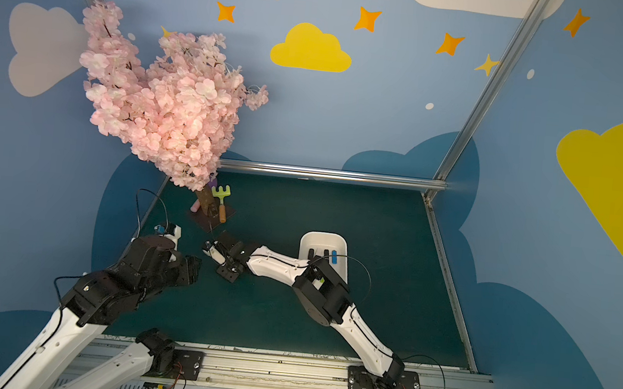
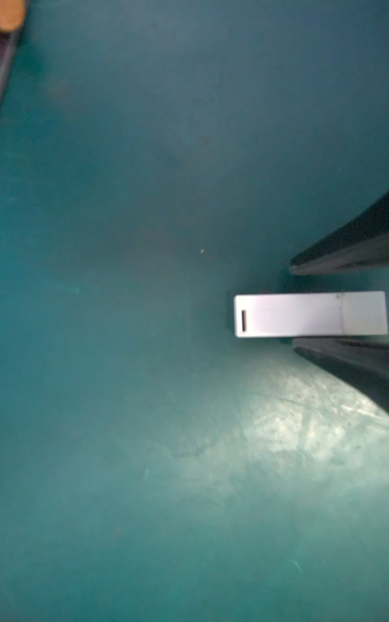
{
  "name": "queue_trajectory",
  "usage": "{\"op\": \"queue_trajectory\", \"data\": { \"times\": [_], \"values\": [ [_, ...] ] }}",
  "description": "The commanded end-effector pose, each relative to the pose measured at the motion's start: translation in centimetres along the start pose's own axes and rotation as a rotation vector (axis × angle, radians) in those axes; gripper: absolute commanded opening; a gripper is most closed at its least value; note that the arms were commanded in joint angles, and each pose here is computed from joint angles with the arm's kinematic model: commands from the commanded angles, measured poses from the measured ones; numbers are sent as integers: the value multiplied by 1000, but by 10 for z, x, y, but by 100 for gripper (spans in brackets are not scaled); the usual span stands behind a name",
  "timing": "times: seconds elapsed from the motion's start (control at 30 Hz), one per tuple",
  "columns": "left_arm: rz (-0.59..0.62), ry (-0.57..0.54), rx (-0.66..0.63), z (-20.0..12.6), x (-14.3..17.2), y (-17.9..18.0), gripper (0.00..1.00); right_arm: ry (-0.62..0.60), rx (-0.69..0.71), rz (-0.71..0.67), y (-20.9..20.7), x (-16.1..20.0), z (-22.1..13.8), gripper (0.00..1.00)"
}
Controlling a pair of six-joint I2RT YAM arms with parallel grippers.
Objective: Put the usb flash drive into the storage box
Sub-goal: Pick up the USB flash from the center of the board.
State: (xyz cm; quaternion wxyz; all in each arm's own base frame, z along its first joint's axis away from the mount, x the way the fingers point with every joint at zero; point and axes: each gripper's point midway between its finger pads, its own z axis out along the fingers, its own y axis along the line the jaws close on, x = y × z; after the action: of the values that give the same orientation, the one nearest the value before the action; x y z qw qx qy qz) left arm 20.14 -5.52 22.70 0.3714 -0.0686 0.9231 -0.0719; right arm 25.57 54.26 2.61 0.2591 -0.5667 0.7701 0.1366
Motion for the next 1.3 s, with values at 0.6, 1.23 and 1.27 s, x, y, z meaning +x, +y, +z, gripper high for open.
{"op": "queue_trajectory", "data": {
  "times": [0.6,1.23,1.27],
  "values": [
    [7,-4,4,1,0,0,65,-37,23,43,10,-5,-34,12],
    [-7,-27,8,-4,-1,2,65,-164,236,369,-76,43,-195,12],
    [-7,-25,9,-4,0,2,65,-160,257,416,-85,58,-204,12]
  ]
}}
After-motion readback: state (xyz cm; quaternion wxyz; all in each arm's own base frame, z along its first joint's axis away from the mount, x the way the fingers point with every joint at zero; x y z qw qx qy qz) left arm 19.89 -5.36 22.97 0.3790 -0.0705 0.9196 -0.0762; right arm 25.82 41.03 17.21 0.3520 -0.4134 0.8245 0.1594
